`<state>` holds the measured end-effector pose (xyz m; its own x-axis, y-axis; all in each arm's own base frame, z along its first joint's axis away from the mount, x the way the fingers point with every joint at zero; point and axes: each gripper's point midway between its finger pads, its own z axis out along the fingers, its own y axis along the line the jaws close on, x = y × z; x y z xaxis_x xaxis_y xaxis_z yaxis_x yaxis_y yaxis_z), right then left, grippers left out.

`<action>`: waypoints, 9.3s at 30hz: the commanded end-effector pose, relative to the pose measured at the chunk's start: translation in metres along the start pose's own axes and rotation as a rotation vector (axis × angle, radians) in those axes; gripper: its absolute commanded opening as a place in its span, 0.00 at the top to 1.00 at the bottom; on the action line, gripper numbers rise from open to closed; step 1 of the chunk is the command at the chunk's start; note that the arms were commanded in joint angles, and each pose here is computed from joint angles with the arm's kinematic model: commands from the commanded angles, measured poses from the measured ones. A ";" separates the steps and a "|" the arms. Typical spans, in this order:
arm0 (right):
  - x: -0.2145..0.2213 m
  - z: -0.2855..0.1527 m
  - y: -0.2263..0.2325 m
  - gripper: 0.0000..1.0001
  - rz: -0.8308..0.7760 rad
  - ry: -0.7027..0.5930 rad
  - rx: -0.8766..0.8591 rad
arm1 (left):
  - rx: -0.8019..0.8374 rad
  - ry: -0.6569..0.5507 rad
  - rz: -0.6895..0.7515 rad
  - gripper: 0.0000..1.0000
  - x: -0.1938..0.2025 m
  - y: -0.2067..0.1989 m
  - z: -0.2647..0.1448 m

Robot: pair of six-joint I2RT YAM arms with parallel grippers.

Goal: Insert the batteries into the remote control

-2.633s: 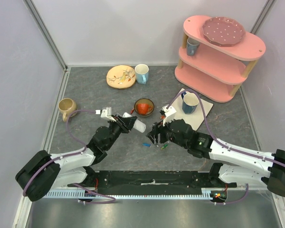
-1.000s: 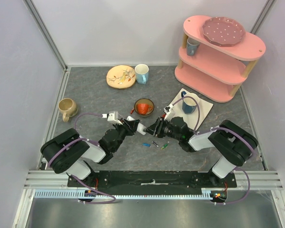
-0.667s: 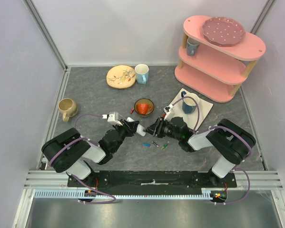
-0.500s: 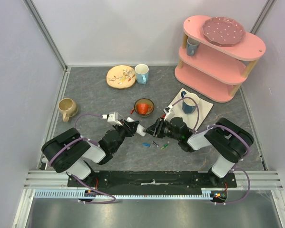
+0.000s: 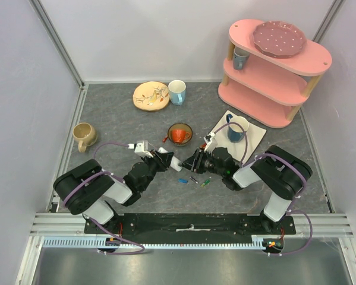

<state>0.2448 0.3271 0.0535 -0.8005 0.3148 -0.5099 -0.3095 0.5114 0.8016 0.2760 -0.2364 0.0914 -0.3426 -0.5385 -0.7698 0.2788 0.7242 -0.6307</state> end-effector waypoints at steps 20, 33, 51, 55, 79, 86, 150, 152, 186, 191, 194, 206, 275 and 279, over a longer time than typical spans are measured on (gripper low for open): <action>-0.007 0.007 0.013 0.55 0.012 -0.024 -0.079 | 0.045 -0.022 -0.046 0.98 -0.002 -0.015 0.001; -0.004 0.009 0.012 0.60 0.036 -0.016 -0.088 | 0.046 -0.010 -0.043 0.98 0.002 -0.016 0.000; -0.007 0.009 0.018 0.70 0.023 -0.018 -0.099 | 0.024 0.026 0.014 0.98 0.009 -0.015 0.005; -0.009 0.009 0.020 0.70 0.021 -0.020 -0.102 | 0.024 0.026 0.018 0.98 0.009 -0.016 0.005; -0.013 -0.002 0.024 0.70 -0.006 -0.035 -0.089 | -0.010 0.035 0.035 0.98 0.012 -0.008 0.005; -0.014 -0.003 0.025 0.70 -0.012 -0.036 -0.088 | -0.009 0.034 0.042 0.98 0.012 -0.008 0.005; -0.013 -0.015 0.018 0.67 -0.068 -0.038 -0.039 | 0.066 0.144 -0.066 0.98 0.013 -0.034 -0.016; -0.013 -0.015 0.018 0.66 -0.074 -0.036 -0.037 | 0.064 0.140 -0.068 0.98 0.013 -0.034 -0.015; -0.051 -0.115 -0.014 0.29 -0.502 -0.035 0.399 | 0.195 0.220 -0.153 0.98 -0.032 -0.070 -0.068; -0.072 -0.130 -0.032 0.26 -0.506 -0.119 0.561 | 0.314 0.322 -0.244 0.98 -0.029 -0.086 -0.082; -0.080 -0.137 -0.034 0.25 -0.495 -0.170 0.587 | 0.406 0.384 -0.304 0.98 -0.029 -0.093 -0.088; -0.076 -0.133 -0.039 0.22 -0.557 -0.074 0.650 | 0.617 0.455 -0.326 0.98 -0.041 -0.110 -0.103; -0.035 -0.071 -0.083 0.56 -0.623 0.192 0.695 | 0.500 0.512 -0.336 0.98 -0.014 -0.079 -0.105; -0.030 -0.070 -0.088 0.58 -0.615 0.210 0.702 | 0.498 0.508 -0.340 0.98 -0.014 -0.079 -0.105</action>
<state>0.2603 0.2121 0.0257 -0.6914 -0.2936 -0.6602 -0.3841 0.9232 -0.0083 0.1634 -0.2413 0.1546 -0.8490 -0.3378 -0.4064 0.3482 0.2209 -0.9110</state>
